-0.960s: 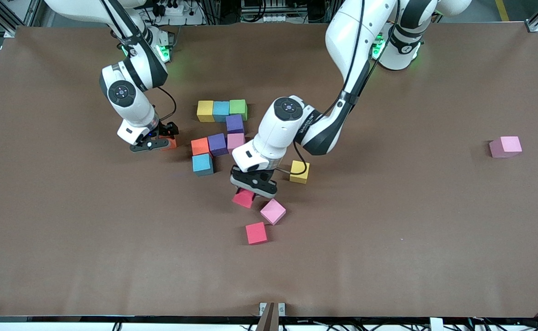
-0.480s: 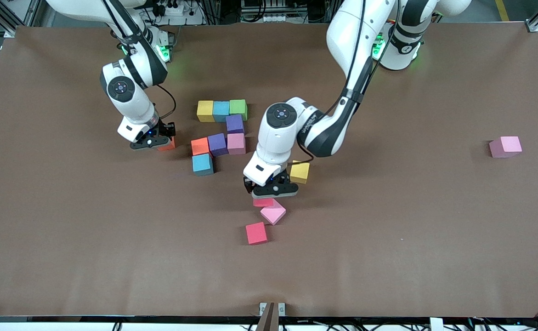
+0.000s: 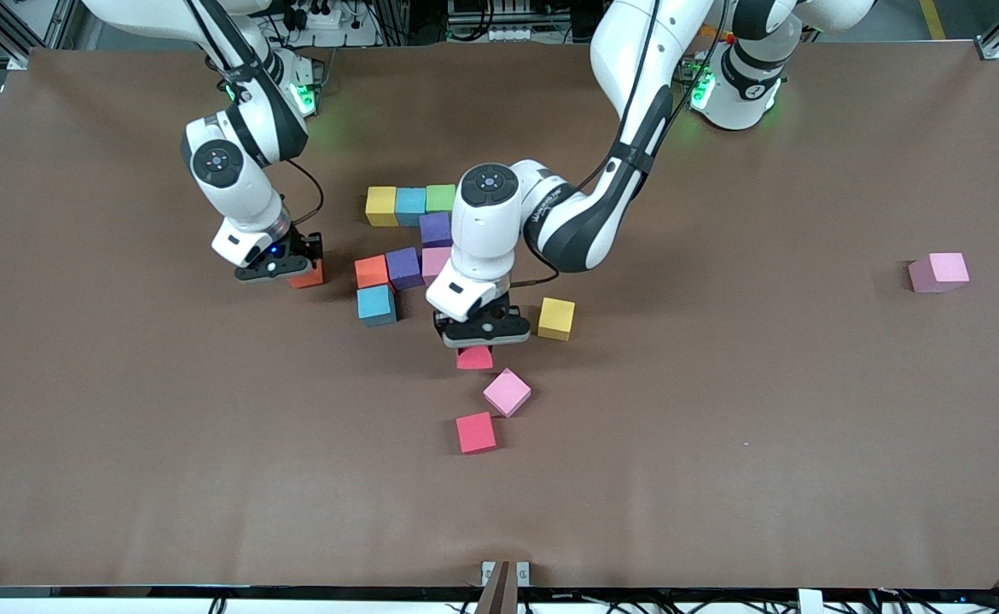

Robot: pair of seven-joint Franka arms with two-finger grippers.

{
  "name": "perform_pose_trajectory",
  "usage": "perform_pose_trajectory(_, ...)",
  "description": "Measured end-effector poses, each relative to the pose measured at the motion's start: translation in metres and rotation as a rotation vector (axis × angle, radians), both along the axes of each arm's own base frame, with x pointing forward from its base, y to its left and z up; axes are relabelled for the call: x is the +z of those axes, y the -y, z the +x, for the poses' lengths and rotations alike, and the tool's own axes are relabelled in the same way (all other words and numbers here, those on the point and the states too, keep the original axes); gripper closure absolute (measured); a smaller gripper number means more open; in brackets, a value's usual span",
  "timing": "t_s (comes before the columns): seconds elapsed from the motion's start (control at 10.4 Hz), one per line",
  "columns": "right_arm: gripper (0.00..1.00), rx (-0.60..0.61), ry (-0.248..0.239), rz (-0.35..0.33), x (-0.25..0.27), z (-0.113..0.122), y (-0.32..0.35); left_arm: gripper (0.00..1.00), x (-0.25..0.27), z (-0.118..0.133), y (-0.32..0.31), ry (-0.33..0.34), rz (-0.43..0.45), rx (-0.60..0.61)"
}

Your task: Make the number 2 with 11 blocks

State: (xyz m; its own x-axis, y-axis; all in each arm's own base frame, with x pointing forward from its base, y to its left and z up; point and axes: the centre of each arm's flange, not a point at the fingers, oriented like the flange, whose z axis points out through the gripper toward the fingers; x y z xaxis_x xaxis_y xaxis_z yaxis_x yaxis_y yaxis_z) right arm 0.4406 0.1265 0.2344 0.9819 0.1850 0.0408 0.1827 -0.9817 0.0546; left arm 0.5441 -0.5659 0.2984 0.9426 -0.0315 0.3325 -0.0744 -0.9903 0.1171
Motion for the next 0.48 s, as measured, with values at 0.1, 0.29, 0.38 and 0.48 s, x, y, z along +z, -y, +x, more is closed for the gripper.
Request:
perform_pose_trajectory(0.1,0.48,-0.010,0.005,-0.006,0.015,0.017,-0.001,0.52,0.001,-0.003,0.003,0.013,0.031,-0.111)
perform_pose_trajectory(0.29,0.48,-0.042,-0.006,-0.012,0.051,0.051,-0.007,0.52,0.004,-0.013,0.013,0.027,0.062,-0.274)
perform_pose_trajectory(0.38,0.48,-0.056,-0.017,-0.005,0.070,0.066,-0.014,0.52,0.009,-0.017,0.017,0.033,0.067,-0.336)
perform_pose_trajectory(0.48,0.48,-0.064,-0.029,0.006,0.086,0.079,-0.024,0.52,0.015,-0.017,0.018,0.036,0.064,-0.393)
